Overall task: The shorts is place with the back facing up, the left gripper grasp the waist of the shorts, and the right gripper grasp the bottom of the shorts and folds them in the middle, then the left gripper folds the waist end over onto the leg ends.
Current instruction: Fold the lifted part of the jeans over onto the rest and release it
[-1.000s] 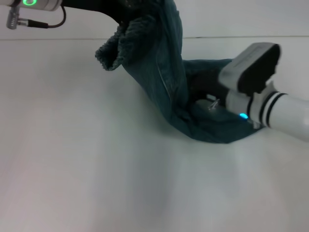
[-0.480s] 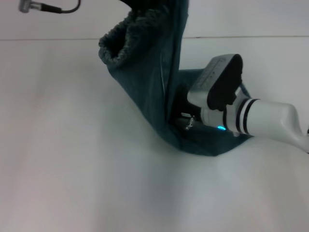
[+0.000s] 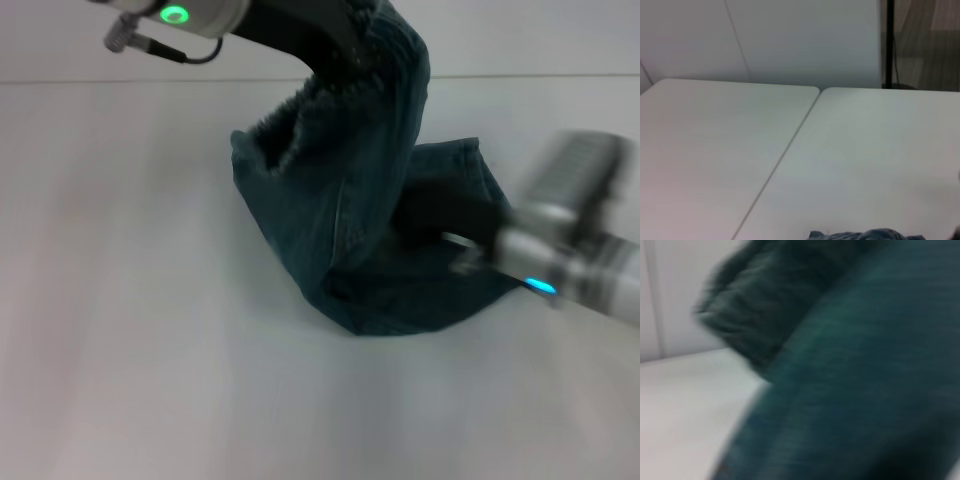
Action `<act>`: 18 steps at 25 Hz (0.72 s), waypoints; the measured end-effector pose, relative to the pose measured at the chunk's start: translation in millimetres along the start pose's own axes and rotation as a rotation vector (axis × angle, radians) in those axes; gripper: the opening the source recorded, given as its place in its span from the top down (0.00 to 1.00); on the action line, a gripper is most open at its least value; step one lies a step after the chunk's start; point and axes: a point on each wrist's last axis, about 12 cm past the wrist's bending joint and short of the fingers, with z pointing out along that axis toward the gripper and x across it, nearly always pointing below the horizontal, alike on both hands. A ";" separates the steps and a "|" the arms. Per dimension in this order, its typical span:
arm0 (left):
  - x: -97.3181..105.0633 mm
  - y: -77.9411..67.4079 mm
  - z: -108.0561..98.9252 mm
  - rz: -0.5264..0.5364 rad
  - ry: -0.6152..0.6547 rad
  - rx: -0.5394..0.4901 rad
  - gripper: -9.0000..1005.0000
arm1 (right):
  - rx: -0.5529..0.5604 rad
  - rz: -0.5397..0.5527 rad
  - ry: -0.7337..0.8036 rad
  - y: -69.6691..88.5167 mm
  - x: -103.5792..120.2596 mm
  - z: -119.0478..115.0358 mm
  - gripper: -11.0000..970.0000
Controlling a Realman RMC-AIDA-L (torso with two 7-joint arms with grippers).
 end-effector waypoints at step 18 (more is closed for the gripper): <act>-43.3 -58.0 95.6 0.225 -0.018 0.081 0.78 | 0.231 0.203 -0.128 -5.6 70.1 -163.6 0.99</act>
